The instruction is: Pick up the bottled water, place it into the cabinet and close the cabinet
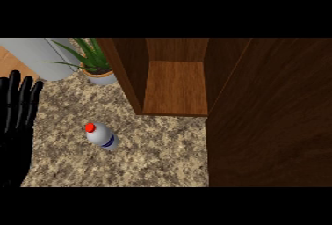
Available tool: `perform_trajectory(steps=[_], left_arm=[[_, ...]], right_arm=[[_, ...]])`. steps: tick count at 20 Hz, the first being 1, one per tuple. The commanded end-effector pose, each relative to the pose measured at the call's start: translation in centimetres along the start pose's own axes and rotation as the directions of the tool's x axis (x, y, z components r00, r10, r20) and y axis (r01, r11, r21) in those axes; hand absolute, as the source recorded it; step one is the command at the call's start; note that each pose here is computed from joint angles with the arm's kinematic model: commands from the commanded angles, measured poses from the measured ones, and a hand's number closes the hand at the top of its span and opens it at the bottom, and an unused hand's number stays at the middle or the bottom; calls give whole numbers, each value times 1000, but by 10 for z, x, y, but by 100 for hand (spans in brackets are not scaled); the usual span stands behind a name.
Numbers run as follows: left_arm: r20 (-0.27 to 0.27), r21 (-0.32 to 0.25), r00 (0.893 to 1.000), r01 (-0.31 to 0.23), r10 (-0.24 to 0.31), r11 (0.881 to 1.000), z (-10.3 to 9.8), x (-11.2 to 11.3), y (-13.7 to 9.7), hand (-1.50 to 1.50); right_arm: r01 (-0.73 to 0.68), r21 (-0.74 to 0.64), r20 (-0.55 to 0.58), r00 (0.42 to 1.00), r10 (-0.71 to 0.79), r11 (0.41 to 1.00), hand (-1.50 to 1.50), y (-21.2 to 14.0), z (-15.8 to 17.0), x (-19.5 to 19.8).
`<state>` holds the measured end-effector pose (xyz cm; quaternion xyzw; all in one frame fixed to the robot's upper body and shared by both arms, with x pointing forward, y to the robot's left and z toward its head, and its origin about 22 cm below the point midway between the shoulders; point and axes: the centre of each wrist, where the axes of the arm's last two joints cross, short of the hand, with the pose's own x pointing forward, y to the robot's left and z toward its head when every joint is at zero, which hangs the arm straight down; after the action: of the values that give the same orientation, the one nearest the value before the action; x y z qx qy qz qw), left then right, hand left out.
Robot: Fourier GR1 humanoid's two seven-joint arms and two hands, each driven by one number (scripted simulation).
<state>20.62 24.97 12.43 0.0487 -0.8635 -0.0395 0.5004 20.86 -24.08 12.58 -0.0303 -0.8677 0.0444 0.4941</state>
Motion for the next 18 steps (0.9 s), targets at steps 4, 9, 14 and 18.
perform_trajectory(steps=[4,9,14,18], left_arm=[[-1,209,994,107,-109,972,7,10,-13,-150],[-247,335,967,26,62,942,26,1,-26,-150],[-263,369,964,54,48,928,32,24,-49,-150],[-272,364,960,43,62,930,51,41,-57,-150]], right_arm=[[72,32,39,997,-74,997,-150,-7,12,21],[215,71,-224,955,-195,974,-150,9,39,13],[232,81,-262,943,-204,969,-150,6,67,53],[216,70,-272,943,-190,974,-150,-8,75,79]])
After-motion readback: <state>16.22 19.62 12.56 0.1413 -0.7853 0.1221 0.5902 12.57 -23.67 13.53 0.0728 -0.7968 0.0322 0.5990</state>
